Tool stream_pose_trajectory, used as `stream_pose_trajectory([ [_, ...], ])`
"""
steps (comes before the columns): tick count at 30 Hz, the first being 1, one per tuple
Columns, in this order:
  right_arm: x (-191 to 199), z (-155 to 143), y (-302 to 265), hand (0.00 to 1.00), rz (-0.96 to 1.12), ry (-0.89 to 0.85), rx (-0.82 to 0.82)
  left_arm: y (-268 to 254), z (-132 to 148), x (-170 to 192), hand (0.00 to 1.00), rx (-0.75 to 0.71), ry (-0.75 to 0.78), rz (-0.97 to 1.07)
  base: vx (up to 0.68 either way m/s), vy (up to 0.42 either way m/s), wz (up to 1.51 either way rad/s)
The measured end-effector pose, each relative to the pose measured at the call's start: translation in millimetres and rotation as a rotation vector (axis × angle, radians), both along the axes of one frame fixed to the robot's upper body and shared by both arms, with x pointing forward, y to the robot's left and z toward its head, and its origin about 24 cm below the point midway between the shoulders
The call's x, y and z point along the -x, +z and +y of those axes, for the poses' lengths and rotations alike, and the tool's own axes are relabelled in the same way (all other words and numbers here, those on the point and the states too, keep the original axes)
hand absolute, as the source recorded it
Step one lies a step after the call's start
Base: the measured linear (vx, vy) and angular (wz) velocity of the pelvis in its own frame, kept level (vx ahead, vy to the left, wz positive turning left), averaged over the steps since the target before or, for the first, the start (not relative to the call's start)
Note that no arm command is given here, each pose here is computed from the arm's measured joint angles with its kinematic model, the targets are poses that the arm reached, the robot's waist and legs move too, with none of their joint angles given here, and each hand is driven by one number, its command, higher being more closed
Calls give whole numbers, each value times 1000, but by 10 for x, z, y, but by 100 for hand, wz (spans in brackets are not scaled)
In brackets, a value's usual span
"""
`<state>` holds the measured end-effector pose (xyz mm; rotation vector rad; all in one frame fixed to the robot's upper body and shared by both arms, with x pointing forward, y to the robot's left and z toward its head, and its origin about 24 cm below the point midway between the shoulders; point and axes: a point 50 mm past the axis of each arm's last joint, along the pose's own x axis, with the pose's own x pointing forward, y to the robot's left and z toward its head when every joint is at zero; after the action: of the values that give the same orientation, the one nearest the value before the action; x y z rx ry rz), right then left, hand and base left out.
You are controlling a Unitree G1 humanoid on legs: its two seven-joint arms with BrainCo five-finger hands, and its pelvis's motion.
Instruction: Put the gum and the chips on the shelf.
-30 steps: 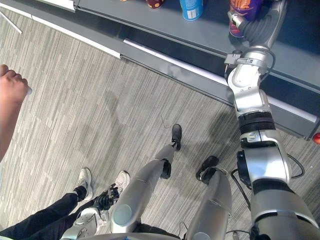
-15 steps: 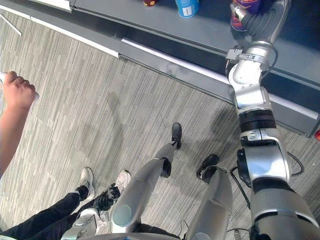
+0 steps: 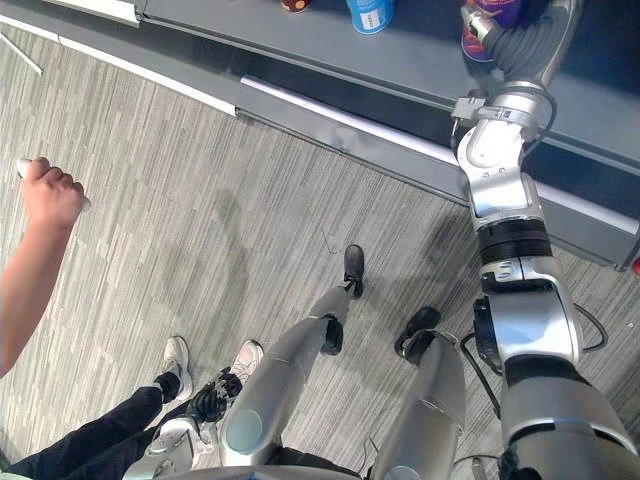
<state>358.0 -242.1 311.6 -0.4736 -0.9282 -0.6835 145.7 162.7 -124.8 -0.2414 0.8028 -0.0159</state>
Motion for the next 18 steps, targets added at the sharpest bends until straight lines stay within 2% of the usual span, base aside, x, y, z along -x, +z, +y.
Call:
stream_pose_trajectory([
  [7,2,20,6,100,-3,6,6,2,2,-2,0,6,-2,-1,-15,-61,-2],
  [8,5,25,11,0,-6,7,8,2,4,-2,0,7,-2,-1,-20,-54,0],
  [18,39,70,65,0,-40,28,18,2,4,-3,0,9,-3,-1,-15,-55,0],
])
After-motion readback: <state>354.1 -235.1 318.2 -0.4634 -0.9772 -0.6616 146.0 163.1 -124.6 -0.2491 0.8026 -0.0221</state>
